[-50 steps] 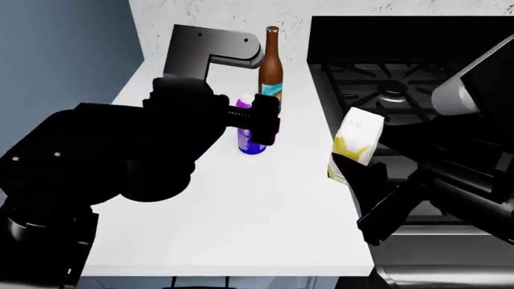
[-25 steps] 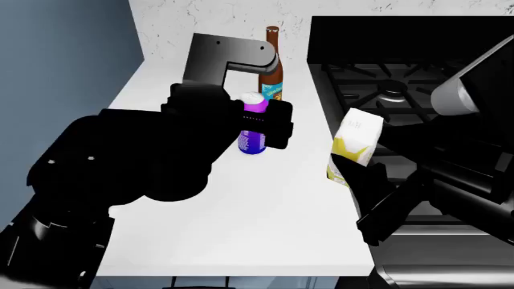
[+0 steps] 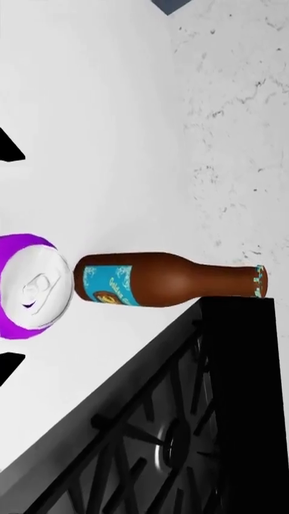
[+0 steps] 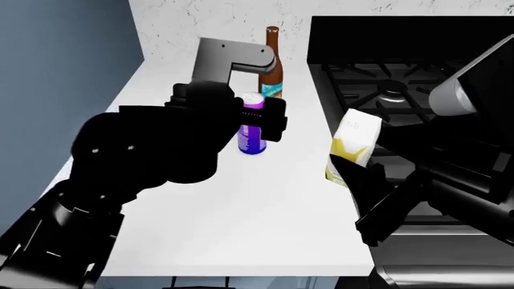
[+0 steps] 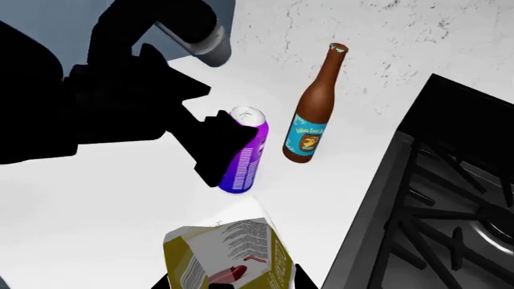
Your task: Move the drinks to the dining counter.
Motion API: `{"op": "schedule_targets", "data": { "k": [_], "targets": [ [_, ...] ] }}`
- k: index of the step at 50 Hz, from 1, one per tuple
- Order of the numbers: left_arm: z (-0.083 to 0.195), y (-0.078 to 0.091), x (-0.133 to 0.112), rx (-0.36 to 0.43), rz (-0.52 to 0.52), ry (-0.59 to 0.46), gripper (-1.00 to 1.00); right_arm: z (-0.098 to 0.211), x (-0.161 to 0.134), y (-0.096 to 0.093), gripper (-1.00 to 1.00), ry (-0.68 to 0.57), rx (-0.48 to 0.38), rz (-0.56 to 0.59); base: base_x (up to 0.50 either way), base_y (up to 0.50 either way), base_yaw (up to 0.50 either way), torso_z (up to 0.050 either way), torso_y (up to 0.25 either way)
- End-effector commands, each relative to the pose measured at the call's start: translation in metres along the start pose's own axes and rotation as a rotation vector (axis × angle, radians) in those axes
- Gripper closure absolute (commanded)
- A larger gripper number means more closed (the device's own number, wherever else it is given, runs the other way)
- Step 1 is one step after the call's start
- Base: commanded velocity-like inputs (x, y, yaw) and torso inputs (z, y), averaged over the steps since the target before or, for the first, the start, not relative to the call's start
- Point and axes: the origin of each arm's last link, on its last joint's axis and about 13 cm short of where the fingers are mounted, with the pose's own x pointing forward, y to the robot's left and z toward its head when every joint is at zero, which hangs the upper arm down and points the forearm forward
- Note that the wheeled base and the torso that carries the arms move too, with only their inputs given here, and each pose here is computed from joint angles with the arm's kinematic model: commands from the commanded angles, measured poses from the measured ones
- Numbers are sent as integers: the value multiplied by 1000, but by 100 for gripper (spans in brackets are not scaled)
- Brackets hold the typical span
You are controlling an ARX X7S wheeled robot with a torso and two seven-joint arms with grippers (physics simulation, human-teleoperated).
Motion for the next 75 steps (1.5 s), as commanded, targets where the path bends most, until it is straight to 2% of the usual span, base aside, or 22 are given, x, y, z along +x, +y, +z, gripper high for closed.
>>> {"op": "schedule_targets", "data": {
  "k": [1, 12, 35, 36, 43, 46, 50, 54, 55, 62, 75],
  "targets": [
    [-5, 1, 12, 13, 22, 14, -100, 2, -1, -1, 100, -20, -10, -19, 0, 0, 0, 0, 0],
    [-12, -3, 11, 12, -21, 27, -100, 3, -1, 0, 100, -21, -12, -13, 0, 0, 0, 0, 1],
    [-16, -4, 17, -1, -21, 37, -100, 4, 0, 0, 100, -20, -13, -3, 0, 0, 0, 0, 0],
    [-16, -4, 16, -3, -19, 37, 100, 4, 0, 0, 100, -20, -11, -3, 0, 0, 0, 0, 0],
    [-15, -3, 16, -6, -16, 26, 100, 4, 0, 0, 100, -27, 2, -11, 0, 0, 0, 0, 0],
    [-15, -3, 15, -13, -17, 21, 100, 4, 0, -1, 100, -34, 35, -22, 0, 0, 0, 0, 0],
    [-16, -3, 15, -17, -20, 14, 100, 4, -1, -3, 100, -37, 48, -53, 0, 0, 0, 3, 0],
    [-13, -2, 10, -12, -15, -19, 100, 6, -1, -4, 100, -73, 1, -103, 3, 0, 0, 0, 0],
    [-11, -1, 8, -10, -12, -28, 100, 6, 0, -6, 100, -69, 31, -122, 0, 0, 0, 0, 0],
    [8, 4, -17, -31, 3, -113, 100, 8, 0, -11, 100, -101, 31, -185, 0, 0, 0, 0, 1],
    [42, 5, -59, -6, -1, -255, 100, 8, 2, -14, 100, -99, 32, -230, 0, 0, 0, 1, 1]
  ]
}}
